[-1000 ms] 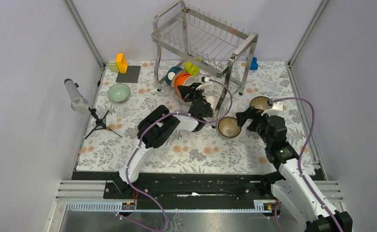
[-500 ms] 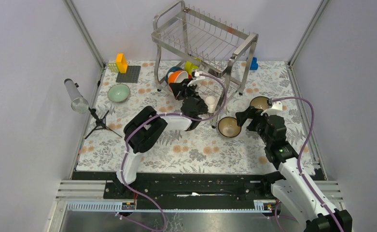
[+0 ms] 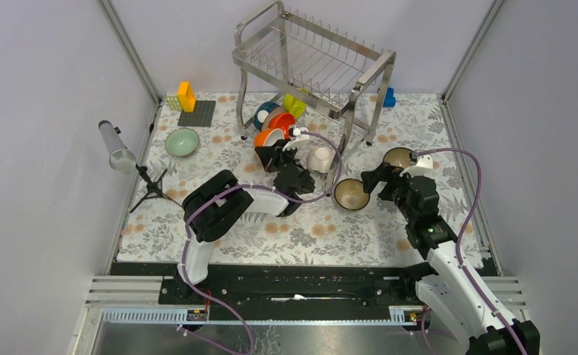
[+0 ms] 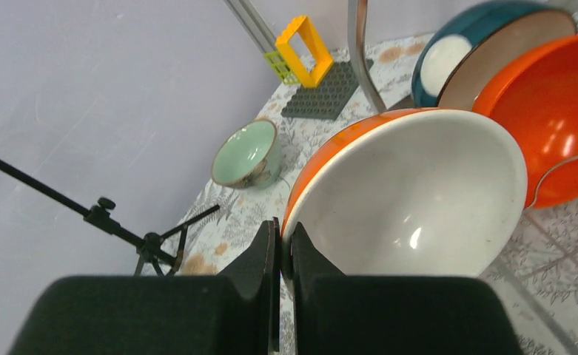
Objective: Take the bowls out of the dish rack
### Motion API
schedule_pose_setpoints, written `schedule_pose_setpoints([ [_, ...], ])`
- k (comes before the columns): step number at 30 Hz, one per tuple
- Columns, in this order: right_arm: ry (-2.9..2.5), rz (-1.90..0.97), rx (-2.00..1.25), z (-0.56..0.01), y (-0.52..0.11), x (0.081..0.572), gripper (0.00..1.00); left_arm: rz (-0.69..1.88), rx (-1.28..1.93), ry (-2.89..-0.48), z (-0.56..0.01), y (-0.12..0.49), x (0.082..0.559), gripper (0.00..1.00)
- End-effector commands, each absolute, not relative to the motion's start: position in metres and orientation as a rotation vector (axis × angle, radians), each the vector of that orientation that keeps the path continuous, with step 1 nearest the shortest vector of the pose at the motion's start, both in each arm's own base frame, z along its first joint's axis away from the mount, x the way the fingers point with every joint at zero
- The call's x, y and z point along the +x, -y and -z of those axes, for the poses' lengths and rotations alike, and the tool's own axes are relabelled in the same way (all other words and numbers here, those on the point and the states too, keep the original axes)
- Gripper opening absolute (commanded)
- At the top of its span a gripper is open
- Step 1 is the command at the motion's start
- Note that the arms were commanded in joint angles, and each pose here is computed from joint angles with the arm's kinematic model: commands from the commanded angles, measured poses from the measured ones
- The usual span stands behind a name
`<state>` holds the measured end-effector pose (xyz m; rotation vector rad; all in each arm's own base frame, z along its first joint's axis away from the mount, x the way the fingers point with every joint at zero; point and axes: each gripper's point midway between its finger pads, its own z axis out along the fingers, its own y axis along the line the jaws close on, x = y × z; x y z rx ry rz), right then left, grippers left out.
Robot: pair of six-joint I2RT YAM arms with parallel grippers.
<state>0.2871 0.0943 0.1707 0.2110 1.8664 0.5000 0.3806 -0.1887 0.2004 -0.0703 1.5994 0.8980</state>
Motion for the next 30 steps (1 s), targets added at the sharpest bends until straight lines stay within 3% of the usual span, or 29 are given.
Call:
schedule_pose_setpoints([
  [1, -1.835, -0.521, 0.198, -0.178, -0.098, 0.29, 1.0, -0.71, -0.328, -1.577, -0.218, 0.173, 0.359, 0.0],
  [16, -1.831, -0.521, 0.198, -0.178, -0.097, 0.289, 1.0, -0.466, -0.628, -1.509, -0.206, 0.125, 0.309, 0.0],
  [25, -1.836, -0.52, 0.198, -0.177, -0.098, 0.29, 1.0, -0.13, -0.559, -1.412, -0.227, 0.139, 0.302, 0.0],
  [27, -1.836, -0.52, 0.198, -0.177, -0.098, 0.29, 1.0, 0.055, -0.506, -1.479, -0.219, 0.164, 0.317, 0.0],
  [30, -1.836, -0.521, 0.198, -0.177, -0.098, 0.29, 1.0, 0.34, -0.59, -1.696, -0.168, 0.149, 0.345, 0.0],
])
